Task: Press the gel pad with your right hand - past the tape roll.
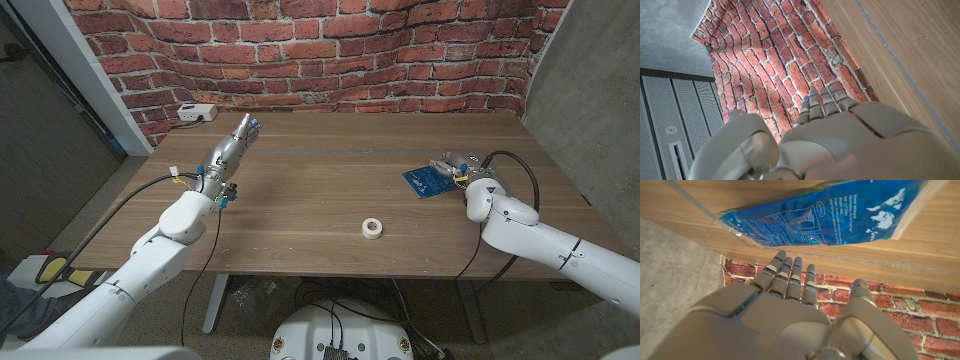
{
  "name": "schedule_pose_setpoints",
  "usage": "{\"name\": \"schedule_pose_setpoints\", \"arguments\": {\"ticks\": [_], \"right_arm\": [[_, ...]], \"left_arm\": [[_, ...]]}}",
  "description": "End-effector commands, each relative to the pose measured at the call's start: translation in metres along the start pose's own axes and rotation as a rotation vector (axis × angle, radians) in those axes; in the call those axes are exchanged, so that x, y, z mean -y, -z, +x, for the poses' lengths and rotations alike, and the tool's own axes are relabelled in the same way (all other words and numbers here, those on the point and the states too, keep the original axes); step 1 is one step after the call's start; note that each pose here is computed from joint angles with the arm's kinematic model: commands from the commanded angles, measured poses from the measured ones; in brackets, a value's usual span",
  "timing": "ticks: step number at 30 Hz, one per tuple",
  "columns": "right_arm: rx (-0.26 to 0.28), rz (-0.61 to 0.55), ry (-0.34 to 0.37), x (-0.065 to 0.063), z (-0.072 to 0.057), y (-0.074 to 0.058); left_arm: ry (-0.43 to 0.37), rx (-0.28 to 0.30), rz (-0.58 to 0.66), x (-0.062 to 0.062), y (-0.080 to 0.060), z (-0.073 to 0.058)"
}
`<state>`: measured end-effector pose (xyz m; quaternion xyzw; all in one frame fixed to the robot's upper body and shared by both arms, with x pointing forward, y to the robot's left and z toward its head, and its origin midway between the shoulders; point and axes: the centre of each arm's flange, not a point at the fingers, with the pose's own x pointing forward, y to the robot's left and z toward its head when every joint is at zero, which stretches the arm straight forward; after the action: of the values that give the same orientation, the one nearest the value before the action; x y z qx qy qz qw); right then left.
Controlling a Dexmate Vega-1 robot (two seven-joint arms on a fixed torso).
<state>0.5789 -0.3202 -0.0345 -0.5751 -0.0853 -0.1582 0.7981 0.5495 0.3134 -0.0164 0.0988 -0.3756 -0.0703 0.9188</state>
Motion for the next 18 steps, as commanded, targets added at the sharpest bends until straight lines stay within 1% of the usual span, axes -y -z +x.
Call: {"name": "schedule_pose_setpoints", "arguments": {"ticks": [1,3,8,11,15,18], "right_arm": [[0.076,0.185,0.090,0.0058,-0.0063,0.0056],[0.096,0.201,0.109,0.0088,-0.0070,0.0039],[0.121,0.222,0.126,0.0123,-0.0068,0.0012],[0.143,0.277,0.130,0.0124,-0.0055,0.0017],[0.183,0.388,0.121,0.0087,-0.0035,0.0053],[0.209,0.446,0.127,0.0080,-0.0037,0.0059]], "left_arm": [[-0.005,0.001,-0.003,0.0014,0.0004,-0.0012],[-0.004,0.000,-0.006,0.0023,0.0011,-0.0010],[-0.004,0.001,-0.007,0.0031,0.0013,-0.0008],[-0.006,0.004,-0.007,0.0033,0.0010,-0.0009],[-0.007,0.008,-0.007,0.0034,0.0006,-0.0013],[-0.007,0.007,-0.008,0.0035,0.0007,-0.0014]]}}
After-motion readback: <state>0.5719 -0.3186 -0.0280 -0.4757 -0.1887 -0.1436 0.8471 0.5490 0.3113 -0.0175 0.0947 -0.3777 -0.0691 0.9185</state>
